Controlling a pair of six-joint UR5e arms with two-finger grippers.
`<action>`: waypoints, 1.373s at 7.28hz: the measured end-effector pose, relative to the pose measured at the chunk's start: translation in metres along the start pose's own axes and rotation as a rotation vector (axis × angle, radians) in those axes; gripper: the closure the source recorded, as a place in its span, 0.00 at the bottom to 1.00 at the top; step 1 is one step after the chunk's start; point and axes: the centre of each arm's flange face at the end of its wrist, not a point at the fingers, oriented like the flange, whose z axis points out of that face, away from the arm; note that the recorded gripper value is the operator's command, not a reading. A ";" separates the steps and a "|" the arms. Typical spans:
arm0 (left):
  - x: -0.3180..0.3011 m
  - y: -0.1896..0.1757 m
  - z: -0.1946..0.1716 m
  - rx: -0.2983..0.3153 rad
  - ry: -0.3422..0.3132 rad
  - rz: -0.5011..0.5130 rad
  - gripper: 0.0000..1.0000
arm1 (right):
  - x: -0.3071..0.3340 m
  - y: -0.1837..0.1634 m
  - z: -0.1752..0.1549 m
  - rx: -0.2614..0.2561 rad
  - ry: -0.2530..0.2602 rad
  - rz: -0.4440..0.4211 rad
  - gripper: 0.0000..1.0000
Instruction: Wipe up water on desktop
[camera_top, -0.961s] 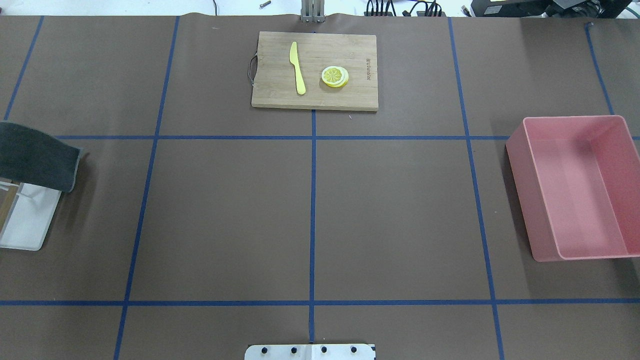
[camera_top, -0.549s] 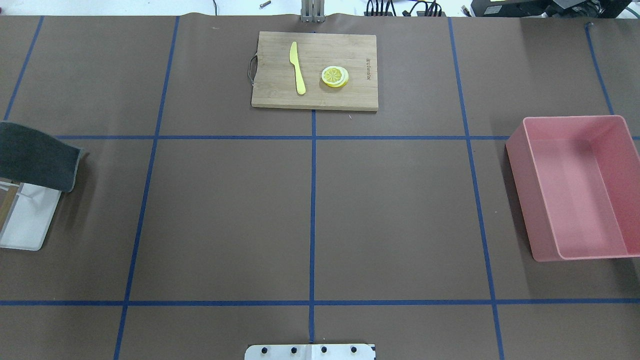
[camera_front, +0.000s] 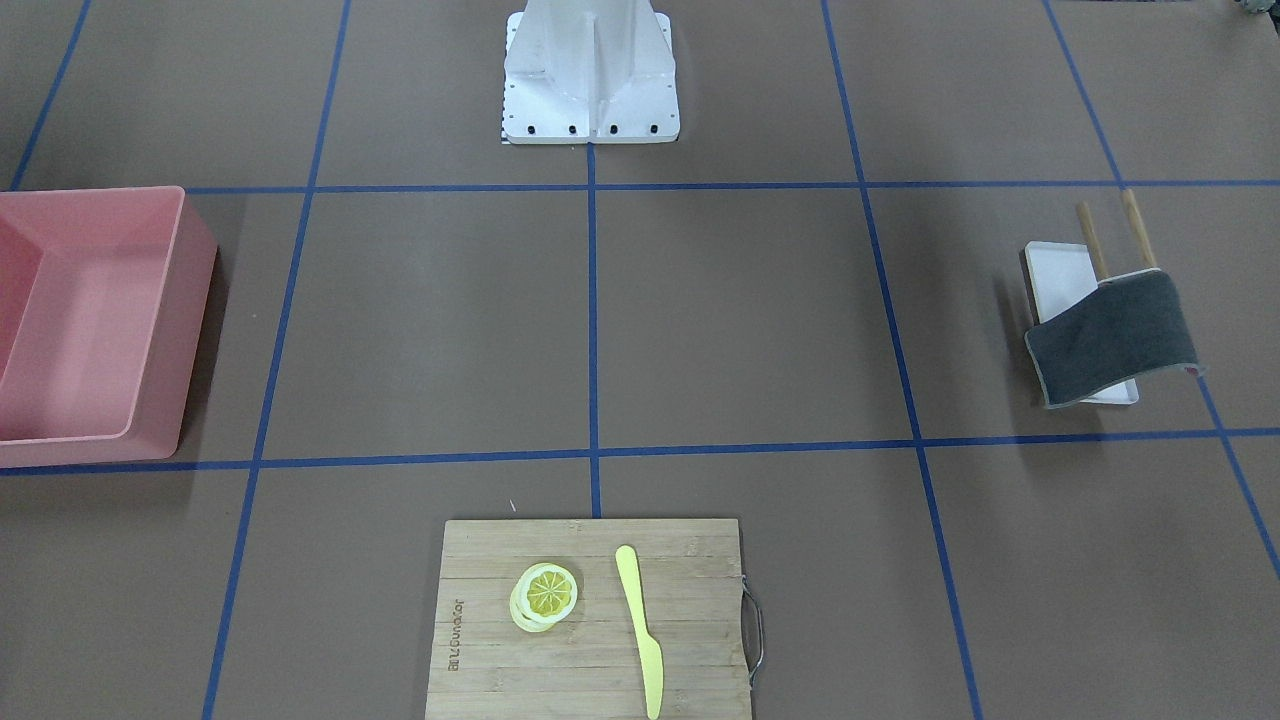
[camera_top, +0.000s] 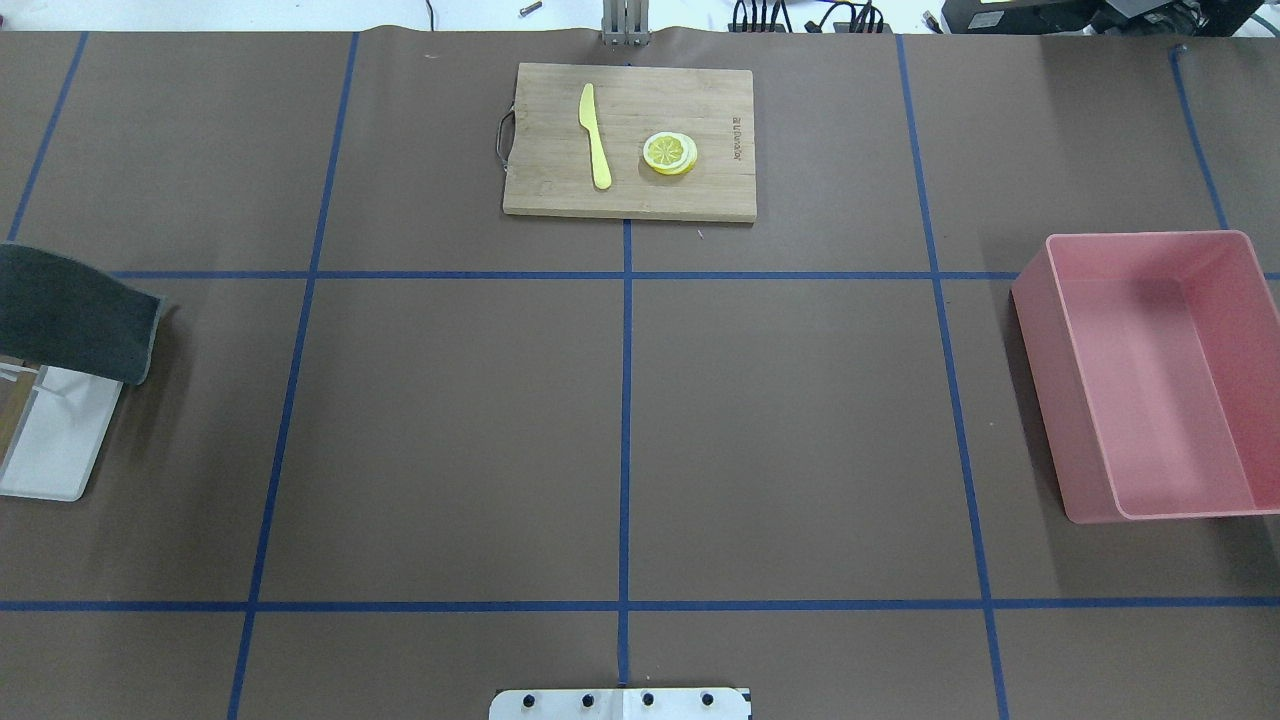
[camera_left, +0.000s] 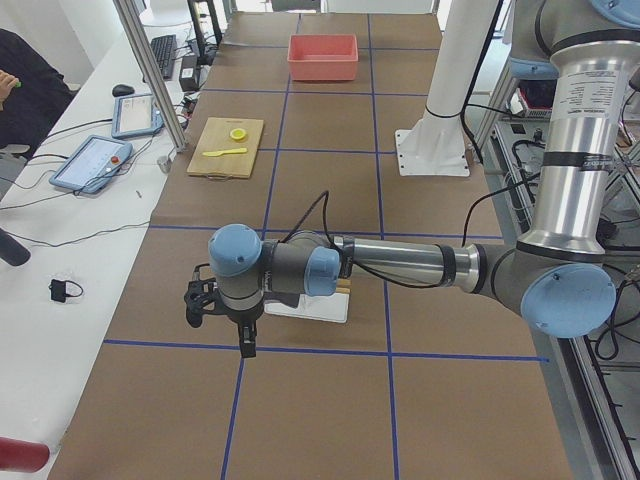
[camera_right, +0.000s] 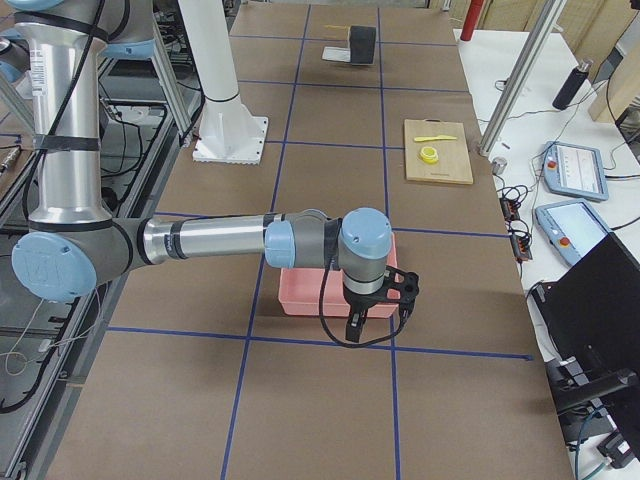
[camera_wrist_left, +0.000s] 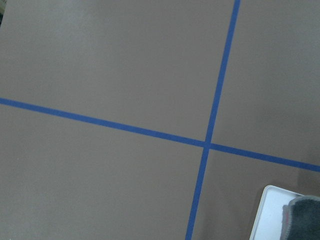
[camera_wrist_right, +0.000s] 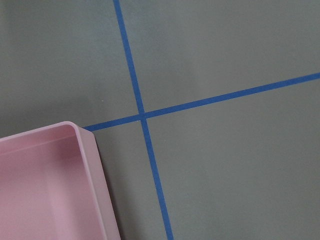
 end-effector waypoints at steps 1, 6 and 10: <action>0.009 -0.002 0.006 0.020 0.008 0.042 0.02 | -0.016 -0.002 -0.011 0.014 -0.007 -0.024 0.00; 0.038 -0.006 0.044 0.013 0.051 0.137 0.02 | -0.082 -0.008 -0.018 0.028 -0.027 -0.143 0.00; 0.068 0.002 0.042 -0.039 0.262 0.066 0.02 | -0.095 -0.009 -0.008 0.018 -0.014 -0.170 0.00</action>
